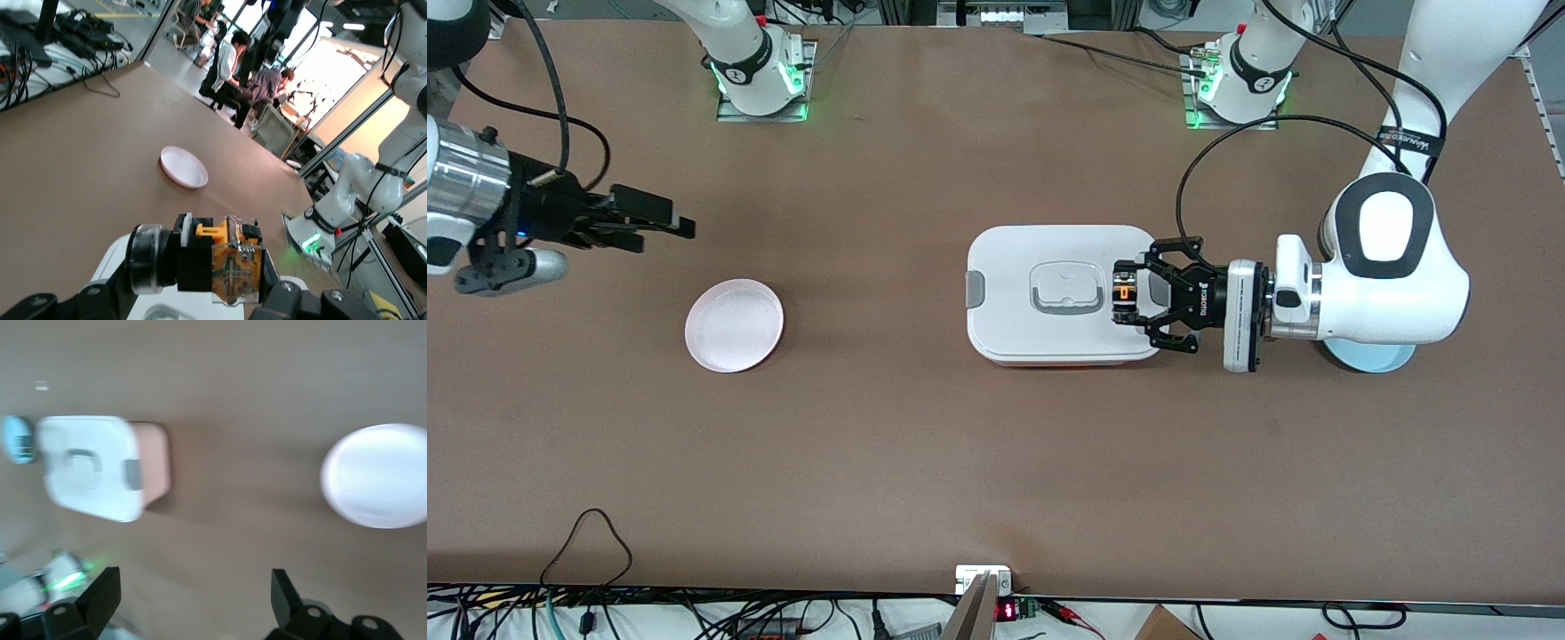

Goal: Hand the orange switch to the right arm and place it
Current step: 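Lift the switch with the left gripper while the right gripper reaches over, then bring the switch over the white box toward the right gripper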

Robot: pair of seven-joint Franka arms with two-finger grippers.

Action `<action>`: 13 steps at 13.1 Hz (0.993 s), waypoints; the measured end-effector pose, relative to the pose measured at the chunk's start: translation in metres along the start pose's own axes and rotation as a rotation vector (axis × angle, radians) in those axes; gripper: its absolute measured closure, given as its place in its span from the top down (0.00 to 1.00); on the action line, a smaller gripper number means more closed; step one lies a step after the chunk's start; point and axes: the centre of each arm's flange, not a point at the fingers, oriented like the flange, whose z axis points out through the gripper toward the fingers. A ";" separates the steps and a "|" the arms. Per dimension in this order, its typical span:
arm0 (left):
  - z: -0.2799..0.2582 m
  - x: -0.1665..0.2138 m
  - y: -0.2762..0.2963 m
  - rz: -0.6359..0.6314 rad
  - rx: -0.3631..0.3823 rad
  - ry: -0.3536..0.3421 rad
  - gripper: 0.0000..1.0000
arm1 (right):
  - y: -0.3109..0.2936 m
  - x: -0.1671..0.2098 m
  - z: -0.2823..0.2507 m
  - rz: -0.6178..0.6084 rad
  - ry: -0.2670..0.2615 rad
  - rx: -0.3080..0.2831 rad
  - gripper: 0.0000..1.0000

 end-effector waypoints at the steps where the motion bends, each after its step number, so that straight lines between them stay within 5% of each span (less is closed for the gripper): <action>1: 0.009 0.008 0.004 0.011 -0.001 0.010 0.72 | -0.001 0.002 0.012 0.016 -0.021 0.100 1.00; 4: 0.038 0.021 0.017 0.040 -0.013 0.006 0.72 | 0.005 0.008 0.054 0.113 -0.083 0.434 1.00; 6: 0.054 0.026 0.027 0.094 -0.035 0.001 0.72 | 0.018 0.012 0.085 0.198 -0.119 0.592 1.00; 10: 0.080 0.031 0.042 0.190 -0.064 -0.006 0.72 | 0.007 0.020 0.124 0.256 -0.168 0.756 1.00; 13: 0.113 0.019 0.045 0.223 -0.104 -0.008 0.72 | -0.008 0.027 0.157 0.239 -0.178 0.798 1.00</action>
